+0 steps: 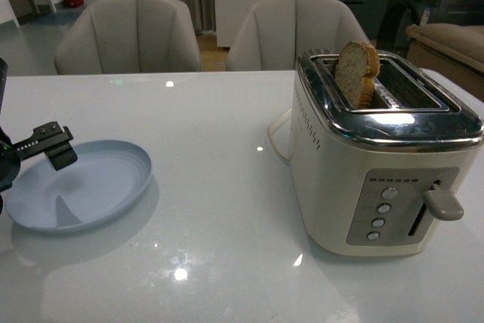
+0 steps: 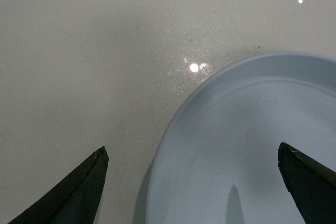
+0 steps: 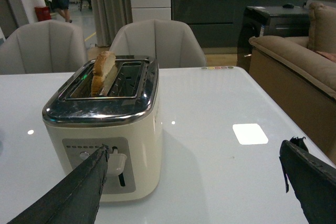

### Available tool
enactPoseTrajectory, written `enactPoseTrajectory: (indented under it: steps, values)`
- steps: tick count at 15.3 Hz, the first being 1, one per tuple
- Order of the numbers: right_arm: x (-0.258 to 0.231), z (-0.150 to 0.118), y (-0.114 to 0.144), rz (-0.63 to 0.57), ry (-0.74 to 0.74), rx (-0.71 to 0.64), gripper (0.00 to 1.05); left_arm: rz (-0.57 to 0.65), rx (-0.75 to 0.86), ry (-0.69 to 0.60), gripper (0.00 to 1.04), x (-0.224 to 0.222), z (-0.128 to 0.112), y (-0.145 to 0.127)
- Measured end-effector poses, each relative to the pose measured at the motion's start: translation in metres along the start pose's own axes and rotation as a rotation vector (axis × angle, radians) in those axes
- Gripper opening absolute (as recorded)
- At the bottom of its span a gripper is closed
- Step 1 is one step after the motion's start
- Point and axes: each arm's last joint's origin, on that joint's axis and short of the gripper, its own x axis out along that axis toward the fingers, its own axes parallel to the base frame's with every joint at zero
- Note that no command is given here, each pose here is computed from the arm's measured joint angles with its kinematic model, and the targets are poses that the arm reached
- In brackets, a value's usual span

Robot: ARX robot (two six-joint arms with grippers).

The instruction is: Left arm holds plate, right arm toasts bread

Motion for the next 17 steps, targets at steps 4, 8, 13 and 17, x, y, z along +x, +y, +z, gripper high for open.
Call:
enactPoseTrajectory:
  steps: [4, 8, 13, 17]
  values:
    - [0.000, 0.000, 0.000, 0.000, 0.000, 0.000, 0.98, -0.149, -0.022, -0.072, 0.98, -0.023, 0.014, -0.009]
    - [0.000, 0.000, 0.000, 0.000, 0.000, 0.000, 0.98, -0.312, 0.040, -0.225, 0.98, -0.087, 0.050, -0.017]
    - [0.000, 0.000, 0.000, 0.000, 0.000, 0.000, 0.98, -0.586, 0.292, -0.613, 0.57, -0.161, 0.043, 0.033]
    - [0.000, 0.000, 0.000, 0.000, 0.000, 0.000, 0.98, -0.578, 0.336, -0.637, 0.09, -0.184, 0.004, 0.067]
